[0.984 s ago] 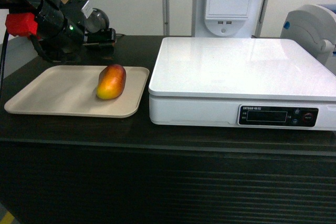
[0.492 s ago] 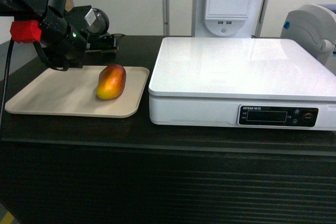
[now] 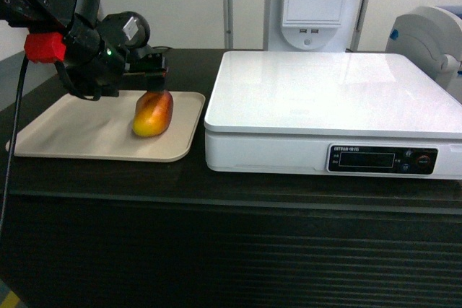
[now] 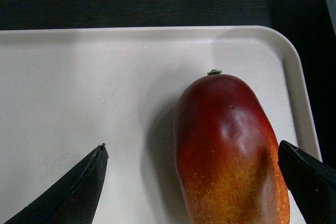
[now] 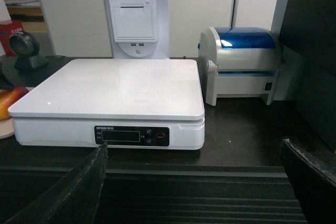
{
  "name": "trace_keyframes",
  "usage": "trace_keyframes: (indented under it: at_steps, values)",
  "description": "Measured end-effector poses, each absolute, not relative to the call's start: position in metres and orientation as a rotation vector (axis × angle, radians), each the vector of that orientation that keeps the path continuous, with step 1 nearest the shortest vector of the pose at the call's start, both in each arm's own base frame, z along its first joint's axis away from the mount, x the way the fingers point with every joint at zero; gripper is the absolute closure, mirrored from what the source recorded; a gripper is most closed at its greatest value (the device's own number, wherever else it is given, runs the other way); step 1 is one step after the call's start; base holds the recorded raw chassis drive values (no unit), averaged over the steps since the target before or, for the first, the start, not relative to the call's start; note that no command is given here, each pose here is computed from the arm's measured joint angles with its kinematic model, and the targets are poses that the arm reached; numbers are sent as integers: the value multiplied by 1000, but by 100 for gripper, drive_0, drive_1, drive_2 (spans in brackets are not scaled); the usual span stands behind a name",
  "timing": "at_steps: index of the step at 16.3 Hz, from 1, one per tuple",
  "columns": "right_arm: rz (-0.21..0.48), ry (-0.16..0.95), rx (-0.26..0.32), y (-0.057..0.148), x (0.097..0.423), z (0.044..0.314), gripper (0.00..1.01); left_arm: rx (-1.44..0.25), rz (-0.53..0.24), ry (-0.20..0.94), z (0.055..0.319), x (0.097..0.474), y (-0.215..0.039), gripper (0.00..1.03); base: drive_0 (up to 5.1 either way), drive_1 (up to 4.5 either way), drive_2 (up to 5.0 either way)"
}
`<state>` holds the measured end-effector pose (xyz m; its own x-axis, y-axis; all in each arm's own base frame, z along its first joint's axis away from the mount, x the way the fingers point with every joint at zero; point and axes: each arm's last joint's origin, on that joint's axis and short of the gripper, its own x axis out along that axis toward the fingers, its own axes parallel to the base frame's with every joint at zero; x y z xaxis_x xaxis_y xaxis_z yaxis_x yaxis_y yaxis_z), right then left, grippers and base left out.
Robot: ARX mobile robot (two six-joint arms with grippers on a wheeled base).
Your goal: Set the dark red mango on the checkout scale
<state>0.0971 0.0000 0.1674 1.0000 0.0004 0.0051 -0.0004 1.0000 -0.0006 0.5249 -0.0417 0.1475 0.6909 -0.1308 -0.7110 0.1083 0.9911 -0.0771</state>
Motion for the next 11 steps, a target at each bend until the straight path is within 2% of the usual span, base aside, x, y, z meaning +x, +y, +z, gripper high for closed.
trace_keyframes:
  at_steps: [6, 8, 11]
  values:
    - [0, -5, -1, 0, 97, 167, 3, -28, -145, 814, 140, 526, -47, 5, 0, 0, 0]
    - [0, -5, -1, 0, 97, 167, 3, -29, -146, 844, 126, 528, -47, 5, 0, 0, 0]
    - [0, -5, -1, 0, 97, 167, 3, -30, -146, 857, 122, 530, -47, 5, 0, 0, 0]
